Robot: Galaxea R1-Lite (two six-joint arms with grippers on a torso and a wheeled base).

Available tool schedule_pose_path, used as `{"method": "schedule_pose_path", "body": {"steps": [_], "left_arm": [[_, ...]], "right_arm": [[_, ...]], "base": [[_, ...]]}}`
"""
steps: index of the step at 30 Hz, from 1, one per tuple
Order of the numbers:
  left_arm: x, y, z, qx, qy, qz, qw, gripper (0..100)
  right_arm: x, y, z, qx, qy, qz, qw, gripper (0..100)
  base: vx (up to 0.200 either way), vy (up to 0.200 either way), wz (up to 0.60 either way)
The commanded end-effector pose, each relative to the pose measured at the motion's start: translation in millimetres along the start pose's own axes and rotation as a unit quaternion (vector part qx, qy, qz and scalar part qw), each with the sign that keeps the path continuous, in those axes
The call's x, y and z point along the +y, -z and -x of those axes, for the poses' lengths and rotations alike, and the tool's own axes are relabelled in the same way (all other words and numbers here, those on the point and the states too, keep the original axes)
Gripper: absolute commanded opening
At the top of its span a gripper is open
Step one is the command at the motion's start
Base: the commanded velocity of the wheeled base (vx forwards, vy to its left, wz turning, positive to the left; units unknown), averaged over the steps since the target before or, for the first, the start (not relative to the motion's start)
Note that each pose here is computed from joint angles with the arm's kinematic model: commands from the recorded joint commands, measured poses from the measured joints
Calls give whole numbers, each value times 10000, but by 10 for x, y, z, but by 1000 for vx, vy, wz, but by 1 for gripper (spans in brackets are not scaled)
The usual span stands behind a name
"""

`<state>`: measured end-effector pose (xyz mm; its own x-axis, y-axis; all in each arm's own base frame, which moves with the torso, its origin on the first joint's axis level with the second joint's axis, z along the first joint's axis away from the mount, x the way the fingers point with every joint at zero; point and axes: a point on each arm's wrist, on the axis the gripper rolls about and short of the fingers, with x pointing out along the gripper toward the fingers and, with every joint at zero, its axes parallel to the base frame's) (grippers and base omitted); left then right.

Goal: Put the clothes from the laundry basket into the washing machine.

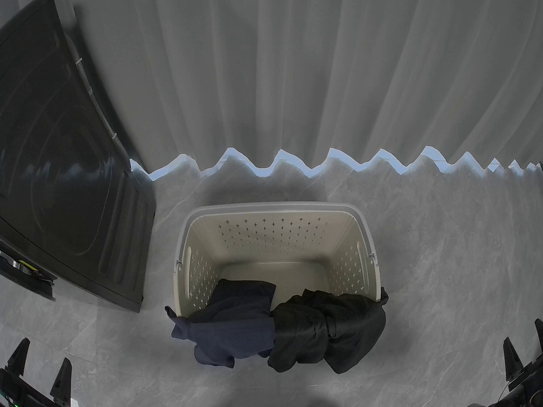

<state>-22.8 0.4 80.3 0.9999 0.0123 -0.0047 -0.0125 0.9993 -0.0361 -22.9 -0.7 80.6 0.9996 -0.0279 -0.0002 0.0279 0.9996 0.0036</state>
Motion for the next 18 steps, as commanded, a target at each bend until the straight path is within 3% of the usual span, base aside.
{"method": "schedule_pose_path", "body": {"steps": [1,4,10,13,18], "left_arm": [[2,48,0,0,0,3,10000,100],[2,48,0,0,0,3,10000,100],[2,48,0,0,0,3,10000,100],[2,48,0,0,0,3,10000,100],[2,48,0,0,0,3,10000,100]], "right_arm": [[0,48,0,-1,-1,3,10000,100],[0,48,0,-1,-1,3,10000,100],[0,48,0,-1,-1,3,10000,100],[0,48,0,-1,-1,3,10000,100],[0,48,0,-1,-1,3,10000,100]], "base": [[200,0,0],[200,0,0],[0,0,0],[200,0,0],[0,0,0]]}}
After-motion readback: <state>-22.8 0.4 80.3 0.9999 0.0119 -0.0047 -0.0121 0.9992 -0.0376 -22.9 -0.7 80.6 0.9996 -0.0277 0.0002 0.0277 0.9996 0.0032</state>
